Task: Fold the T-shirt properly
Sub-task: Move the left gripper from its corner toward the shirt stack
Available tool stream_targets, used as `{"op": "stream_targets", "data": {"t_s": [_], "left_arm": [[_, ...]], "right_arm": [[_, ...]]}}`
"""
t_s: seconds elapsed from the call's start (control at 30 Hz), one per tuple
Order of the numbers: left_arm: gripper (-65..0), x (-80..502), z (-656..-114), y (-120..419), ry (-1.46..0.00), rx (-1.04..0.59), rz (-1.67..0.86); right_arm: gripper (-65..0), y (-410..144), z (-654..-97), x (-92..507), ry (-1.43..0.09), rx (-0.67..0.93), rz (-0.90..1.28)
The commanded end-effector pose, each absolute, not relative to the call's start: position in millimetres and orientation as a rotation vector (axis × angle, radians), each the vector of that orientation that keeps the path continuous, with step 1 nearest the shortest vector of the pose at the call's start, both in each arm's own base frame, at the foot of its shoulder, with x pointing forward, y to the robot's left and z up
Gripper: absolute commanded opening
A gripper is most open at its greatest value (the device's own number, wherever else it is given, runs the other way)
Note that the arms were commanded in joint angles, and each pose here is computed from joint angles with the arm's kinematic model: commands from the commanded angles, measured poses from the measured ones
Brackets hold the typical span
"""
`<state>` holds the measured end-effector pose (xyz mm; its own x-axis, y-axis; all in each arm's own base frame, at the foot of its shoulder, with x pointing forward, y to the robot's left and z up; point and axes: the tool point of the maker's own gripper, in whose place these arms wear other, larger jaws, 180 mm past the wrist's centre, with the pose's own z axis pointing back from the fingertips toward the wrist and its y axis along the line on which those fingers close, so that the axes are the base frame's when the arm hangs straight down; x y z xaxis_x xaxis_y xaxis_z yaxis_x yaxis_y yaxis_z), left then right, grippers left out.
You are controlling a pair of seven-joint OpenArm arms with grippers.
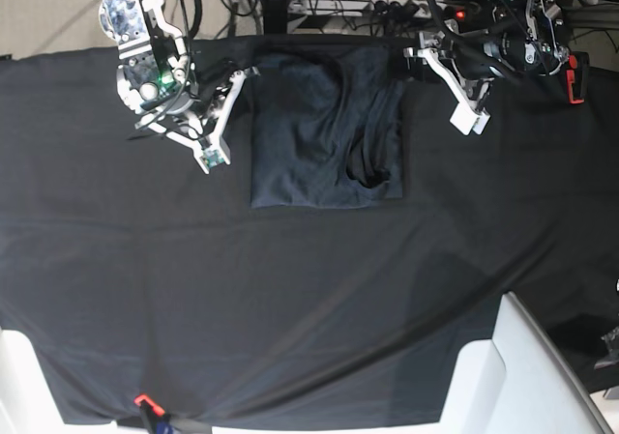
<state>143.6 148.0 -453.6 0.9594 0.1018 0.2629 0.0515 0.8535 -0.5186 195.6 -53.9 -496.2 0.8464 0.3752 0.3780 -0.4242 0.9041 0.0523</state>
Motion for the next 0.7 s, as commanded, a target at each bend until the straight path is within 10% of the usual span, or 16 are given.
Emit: {"op": "stream_targets", "data": {"t_s": [0.0, 0.17, 0.3, 0.67], "left_arm": [[-41.0, 150.6, -446.9, 148.7, -0.321, -0.556, 0.015], [-42.9, 150.6, -446.9, 148.7, -0.321, -0.556, 0.015], [-65.0, 150.2, -447.4, 148.5, -0.319, -0.559, 0.017], [-65.0, 143.9, -445.3, 146.8, -0.317, -0.58, 0.026]], "right_arm": [[-64.8, -52.2, -500.1, 185.2, -0.334, 0.149, 0.427], [-64.8, -52.6, -500.3, 184.6, -0.332, 0.149, 0.425], [-64.8, -52.6, -500.3, 184.6, -0.332, 0.149, 0.425], [-64.8, -52.6, -501.5, 181.5, -0.326, 0.15, 0.425]]}}
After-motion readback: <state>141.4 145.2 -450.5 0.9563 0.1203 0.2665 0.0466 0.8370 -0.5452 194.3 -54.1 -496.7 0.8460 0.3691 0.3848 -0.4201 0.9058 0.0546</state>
